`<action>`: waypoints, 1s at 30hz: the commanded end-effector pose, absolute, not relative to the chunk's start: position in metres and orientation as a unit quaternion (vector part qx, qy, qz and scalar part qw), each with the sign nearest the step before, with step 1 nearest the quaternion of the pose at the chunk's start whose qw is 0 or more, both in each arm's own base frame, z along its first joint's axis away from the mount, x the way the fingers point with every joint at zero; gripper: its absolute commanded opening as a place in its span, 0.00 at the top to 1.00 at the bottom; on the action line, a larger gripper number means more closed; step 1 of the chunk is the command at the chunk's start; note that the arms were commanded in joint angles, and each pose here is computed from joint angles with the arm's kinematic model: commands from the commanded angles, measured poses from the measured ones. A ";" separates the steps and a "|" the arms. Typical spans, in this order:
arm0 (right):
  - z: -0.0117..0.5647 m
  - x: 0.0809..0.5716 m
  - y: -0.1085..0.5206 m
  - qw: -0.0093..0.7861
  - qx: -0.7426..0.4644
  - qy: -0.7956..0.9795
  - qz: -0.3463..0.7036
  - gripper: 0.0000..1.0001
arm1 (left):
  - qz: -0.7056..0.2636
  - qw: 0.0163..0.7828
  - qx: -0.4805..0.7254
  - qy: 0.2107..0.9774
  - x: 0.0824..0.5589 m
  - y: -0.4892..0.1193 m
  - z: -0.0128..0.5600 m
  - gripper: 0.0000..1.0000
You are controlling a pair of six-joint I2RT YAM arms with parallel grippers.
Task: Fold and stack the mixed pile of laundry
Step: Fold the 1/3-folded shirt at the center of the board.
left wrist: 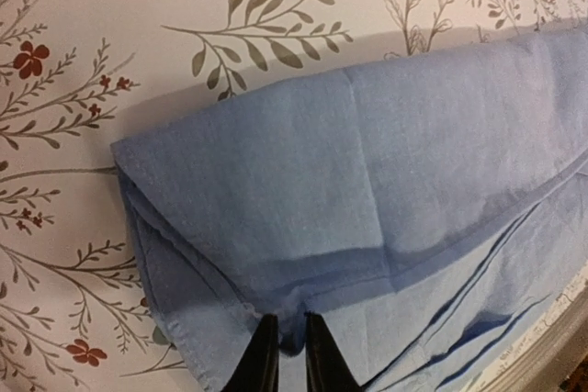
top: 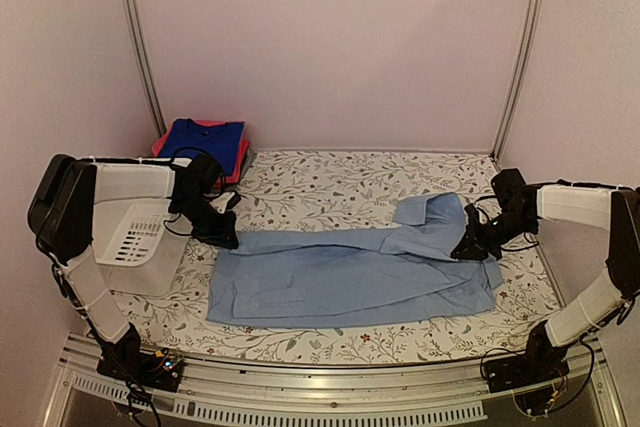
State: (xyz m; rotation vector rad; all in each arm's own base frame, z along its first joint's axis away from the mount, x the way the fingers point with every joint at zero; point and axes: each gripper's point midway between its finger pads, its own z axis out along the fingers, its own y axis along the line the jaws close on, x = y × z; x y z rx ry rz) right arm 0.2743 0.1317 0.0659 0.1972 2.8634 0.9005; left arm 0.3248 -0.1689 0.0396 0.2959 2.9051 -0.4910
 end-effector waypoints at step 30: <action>0.073 0.315 0.193 0.070 -0.021 0.952 0.297 0.60 | -0.167 0.123 0.267 0.941 0.340 -0.284 0.047 0.64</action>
